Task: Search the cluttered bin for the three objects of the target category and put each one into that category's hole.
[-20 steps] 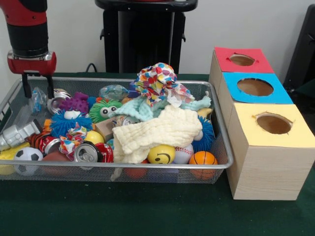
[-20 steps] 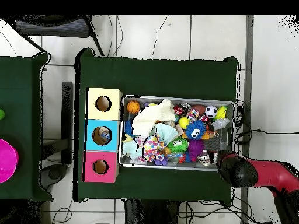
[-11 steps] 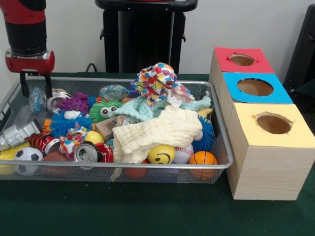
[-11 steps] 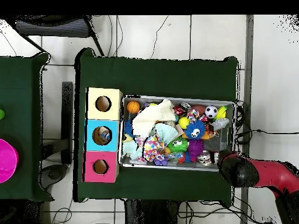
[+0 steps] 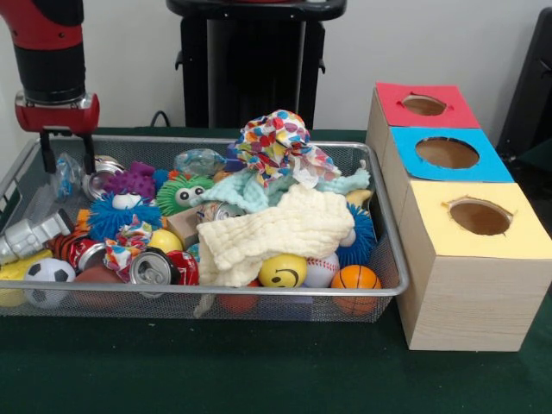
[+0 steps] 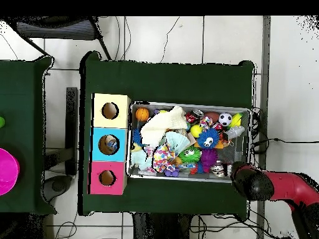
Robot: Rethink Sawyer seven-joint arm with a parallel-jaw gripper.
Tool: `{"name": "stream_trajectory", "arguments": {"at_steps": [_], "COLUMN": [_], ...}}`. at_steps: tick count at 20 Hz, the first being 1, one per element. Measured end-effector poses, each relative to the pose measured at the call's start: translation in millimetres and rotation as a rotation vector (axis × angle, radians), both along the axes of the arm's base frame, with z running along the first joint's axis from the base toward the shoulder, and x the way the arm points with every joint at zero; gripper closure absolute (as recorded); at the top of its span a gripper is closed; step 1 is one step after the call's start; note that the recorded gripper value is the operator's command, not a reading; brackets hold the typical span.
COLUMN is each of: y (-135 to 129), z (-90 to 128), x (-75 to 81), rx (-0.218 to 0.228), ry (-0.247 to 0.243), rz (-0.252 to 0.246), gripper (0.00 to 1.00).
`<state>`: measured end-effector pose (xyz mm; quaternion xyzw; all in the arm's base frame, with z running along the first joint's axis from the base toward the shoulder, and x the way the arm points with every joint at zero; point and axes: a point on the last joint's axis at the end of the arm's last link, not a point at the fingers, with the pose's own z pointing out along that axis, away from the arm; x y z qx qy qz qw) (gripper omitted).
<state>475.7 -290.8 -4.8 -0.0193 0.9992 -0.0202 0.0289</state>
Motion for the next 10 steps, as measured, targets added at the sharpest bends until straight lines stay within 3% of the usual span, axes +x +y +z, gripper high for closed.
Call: {"name": "stream_trajectory", "arguments": {"at_steps": [10], "y": [-8.5], "z": [-8.7], "x": [-7.5], "rx": [-0.004], "ry": [0.003], "rz": [-0.001], "gripper": [0.00]}}
